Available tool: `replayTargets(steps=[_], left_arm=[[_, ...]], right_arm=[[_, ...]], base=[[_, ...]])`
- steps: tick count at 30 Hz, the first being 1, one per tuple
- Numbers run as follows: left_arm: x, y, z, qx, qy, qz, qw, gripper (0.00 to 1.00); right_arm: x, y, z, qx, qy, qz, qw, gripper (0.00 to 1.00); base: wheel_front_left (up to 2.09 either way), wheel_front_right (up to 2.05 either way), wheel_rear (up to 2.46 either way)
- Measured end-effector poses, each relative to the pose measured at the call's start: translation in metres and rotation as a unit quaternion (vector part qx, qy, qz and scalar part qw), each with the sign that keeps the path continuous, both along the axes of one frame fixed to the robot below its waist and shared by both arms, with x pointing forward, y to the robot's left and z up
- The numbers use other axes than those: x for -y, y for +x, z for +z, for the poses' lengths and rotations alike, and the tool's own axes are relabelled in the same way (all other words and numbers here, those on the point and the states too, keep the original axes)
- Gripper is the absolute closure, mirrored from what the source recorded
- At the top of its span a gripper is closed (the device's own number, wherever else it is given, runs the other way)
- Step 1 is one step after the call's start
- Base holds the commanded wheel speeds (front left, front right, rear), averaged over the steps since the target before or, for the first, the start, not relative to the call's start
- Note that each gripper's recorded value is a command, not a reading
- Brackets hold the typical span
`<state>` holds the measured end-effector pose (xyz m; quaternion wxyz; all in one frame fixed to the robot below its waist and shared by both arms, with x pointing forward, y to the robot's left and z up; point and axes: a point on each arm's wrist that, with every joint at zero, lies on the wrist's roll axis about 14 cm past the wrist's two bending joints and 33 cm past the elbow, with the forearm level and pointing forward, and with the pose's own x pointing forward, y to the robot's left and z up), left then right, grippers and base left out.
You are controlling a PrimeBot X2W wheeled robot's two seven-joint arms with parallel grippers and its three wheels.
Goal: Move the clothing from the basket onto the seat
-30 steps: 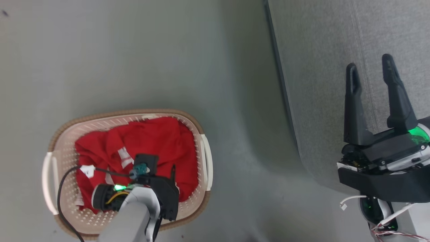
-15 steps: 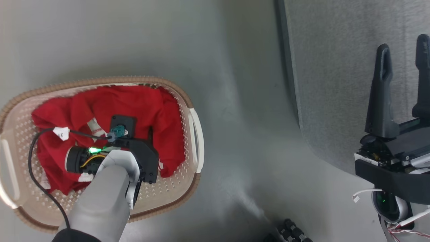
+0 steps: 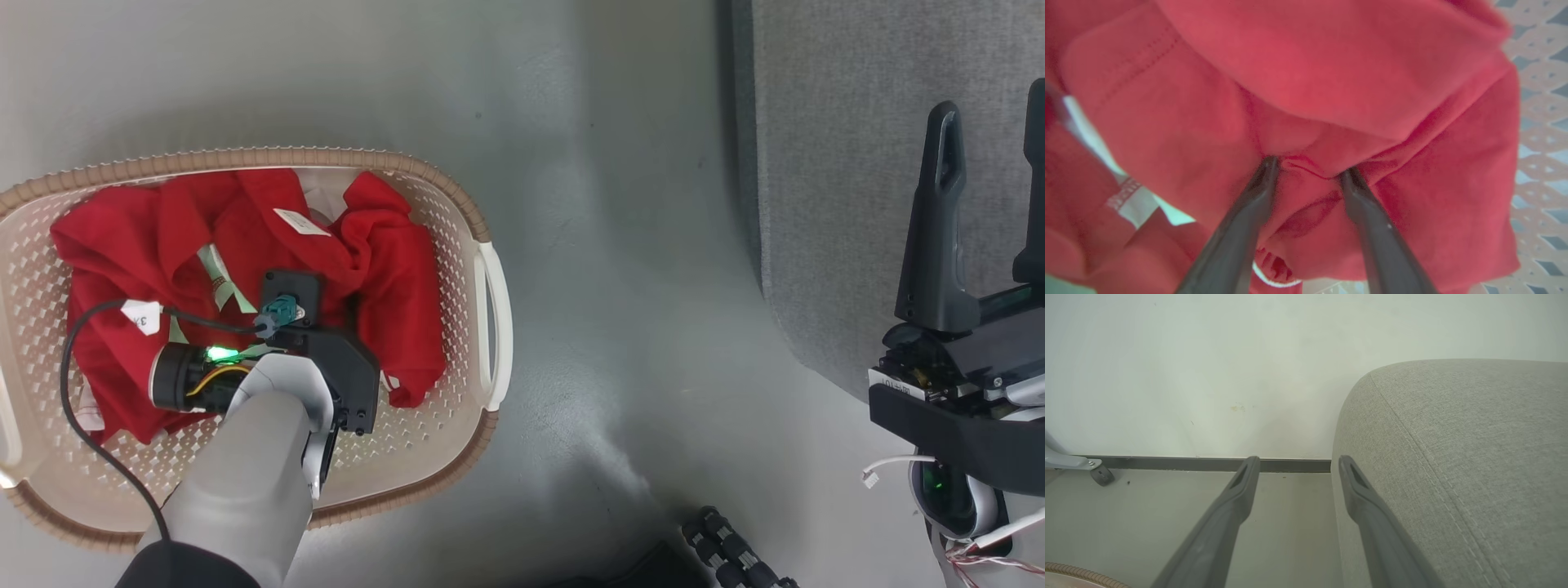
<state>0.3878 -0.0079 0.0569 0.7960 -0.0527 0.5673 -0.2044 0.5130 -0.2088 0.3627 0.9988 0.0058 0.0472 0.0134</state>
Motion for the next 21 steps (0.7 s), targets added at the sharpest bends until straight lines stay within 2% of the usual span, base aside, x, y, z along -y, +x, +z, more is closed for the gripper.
replayTargets(steps=[10,21], left_arm=[[-0.001,0.009,0.002,0.017,0.001,0.008,1.000,1.00],[0.000,0.030,0.034,0.073,-0.015,0.002,0.997,1.00]], right_arm=[[-0.005,0.006,-0.003,0.003,0.003,0.007,1.000,0.00],[-0.006,0.007,0.004,0.003,0.001,0.016,1.000,0.00]], base=[[0.00,0.00,0.00],[0.00,0.00,0.00]])
